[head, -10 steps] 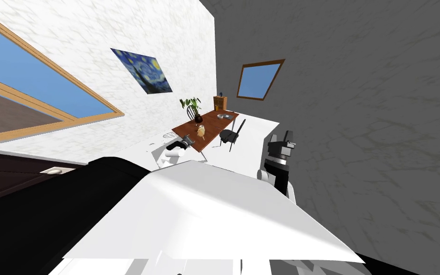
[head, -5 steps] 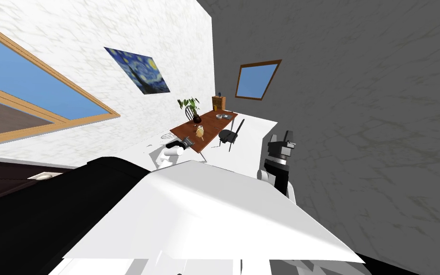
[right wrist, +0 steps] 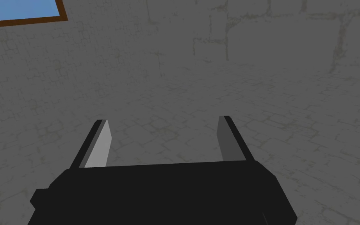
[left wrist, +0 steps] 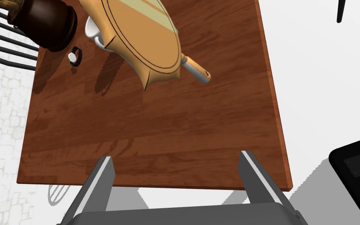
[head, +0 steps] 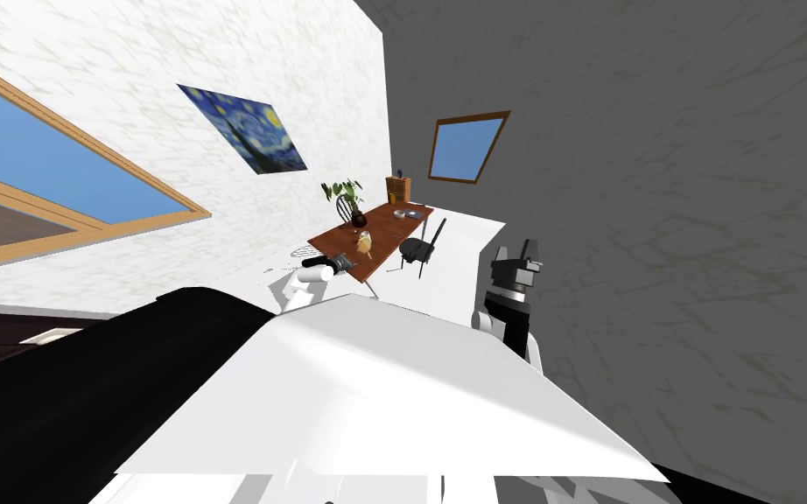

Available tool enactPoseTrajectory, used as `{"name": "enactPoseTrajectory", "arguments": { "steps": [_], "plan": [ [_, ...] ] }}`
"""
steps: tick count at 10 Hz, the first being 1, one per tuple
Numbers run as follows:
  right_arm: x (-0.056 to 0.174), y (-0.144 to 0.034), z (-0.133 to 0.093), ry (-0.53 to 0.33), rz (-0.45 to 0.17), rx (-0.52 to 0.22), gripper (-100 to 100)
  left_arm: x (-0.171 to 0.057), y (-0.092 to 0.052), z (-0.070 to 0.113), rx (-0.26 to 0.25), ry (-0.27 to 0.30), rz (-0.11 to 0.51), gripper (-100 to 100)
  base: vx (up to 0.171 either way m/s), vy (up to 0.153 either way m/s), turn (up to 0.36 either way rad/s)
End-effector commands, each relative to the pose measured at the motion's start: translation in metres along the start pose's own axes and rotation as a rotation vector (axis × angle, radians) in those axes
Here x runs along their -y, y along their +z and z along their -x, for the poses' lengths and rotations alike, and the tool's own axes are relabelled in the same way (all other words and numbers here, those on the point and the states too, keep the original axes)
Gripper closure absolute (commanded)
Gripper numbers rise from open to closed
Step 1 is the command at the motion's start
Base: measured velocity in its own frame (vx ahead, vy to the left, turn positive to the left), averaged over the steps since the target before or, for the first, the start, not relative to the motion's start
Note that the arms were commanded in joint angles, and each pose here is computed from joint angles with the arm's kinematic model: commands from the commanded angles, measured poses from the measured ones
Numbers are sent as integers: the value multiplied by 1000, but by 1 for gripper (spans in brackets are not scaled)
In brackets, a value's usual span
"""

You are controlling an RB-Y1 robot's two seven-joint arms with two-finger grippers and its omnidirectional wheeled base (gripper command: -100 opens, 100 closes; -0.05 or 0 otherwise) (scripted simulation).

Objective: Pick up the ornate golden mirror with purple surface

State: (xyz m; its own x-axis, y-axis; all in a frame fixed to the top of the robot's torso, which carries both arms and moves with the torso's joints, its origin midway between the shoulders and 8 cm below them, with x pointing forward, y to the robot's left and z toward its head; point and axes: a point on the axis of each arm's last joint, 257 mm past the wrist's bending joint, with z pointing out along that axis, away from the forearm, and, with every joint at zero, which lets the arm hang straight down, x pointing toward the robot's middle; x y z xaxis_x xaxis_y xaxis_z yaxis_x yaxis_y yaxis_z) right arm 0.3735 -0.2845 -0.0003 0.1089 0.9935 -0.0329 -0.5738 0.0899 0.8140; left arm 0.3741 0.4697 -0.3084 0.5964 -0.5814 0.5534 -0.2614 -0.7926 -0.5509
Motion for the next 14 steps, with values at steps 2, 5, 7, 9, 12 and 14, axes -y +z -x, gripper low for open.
{"name": "enactPoseTrajectory", "arguments": {
  "steps": [2,5,7,9,12,14],
  "plan": [
    [0,0,0,0,0,0,0,-5,1,9,35,-73,59,-100,31,21,-43],
    [0,0,0,0,0,0,0,-11,1,16,70,-115,112,-100,34,21,-30],
    [0,0,0,0,0,0,0,-14,0,20,89,-154,148,-100,39,24,-29],
    [0,0,0,0,0,0,0,-16,0,22,107,-191,181,-100,37,24,-31],
    [0,0,0,0,0,0,0,-20,-3,23,135,-256,243,-100,48,31,-28],
    [0,0,0,0,0,0,0,-22,-6,21,155,-308,296,-100,71,45,-23]
  ]
}}
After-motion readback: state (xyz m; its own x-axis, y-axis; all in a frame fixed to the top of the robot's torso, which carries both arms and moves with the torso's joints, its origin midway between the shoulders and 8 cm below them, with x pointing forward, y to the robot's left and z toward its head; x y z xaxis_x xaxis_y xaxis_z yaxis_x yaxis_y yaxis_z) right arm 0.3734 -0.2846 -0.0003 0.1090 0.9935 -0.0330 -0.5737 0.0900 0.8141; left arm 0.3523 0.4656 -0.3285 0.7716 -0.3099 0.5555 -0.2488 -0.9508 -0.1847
